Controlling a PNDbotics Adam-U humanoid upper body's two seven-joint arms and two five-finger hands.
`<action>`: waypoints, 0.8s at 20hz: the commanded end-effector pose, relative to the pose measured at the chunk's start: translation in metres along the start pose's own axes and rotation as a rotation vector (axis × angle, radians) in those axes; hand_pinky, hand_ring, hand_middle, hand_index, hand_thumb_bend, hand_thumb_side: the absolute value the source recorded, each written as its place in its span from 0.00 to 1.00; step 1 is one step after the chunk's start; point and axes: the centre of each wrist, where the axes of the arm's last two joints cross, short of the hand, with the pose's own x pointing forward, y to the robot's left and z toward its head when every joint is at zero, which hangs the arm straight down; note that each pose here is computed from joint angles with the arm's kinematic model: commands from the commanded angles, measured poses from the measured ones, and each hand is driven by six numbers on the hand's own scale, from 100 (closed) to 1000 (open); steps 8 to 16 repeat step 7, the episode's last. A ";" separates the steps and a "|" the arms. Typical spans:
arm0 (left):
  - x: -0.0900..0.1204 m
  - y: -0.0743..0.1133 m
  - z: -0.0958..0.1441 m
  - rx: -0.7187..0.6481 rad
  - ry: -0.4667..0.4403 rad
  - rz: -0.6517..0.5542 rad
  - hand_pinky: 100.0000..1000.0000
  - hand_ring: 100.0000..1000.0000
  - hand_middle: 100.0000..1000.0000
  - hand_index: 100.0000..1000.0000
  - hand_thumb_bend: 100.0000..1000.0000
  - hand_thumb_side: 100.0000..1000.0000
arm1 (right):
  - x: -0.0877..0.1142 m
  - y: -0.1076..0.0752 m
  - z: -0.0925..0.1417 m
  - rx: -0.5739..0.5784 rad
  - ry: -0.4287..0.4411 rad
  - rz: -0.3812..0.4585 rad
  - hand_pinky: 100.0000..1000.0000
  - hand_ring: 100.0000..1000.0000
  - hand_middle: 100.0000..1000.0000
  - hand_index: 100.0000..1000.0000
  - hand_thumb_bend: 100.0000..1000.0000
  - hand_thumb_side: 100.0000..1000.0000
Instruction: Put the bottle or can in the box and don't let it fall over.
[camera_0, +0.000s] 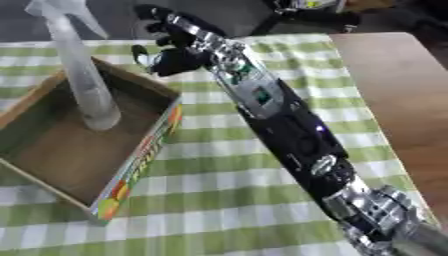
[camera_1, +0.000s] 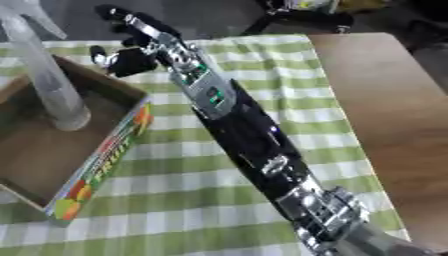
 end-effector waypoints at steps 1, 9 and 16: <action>0.008 0.004 -0.005 0.001 -0.032 -0.018 1.00 0.48 0.67 0.75 0.08 0.84 | 0.017 -0.029 0.018 -0.083 -0.056 0.038 0.92 1.00 1.00 0.99 0.00 0.02; 0.009 0.003 -0.005 0.001 -0.037 -0.018 1.00 0.48 0.67 0.75 0.08 0.84 | 0.021 -0.054 0.055 -0.186 -0.088 0.031 0.91 1.00 1.00 0.99 0.00 0.08; 0.009 0.003 -0.005 0.001 -0.037 -0.018 1.00 0.48 0.67 0.75 0.08 0.84 | 0.021 -0.054 0.055 -0.186 -0.088 0.031 0.91 1.00 1.00 0.99 0.00 0.08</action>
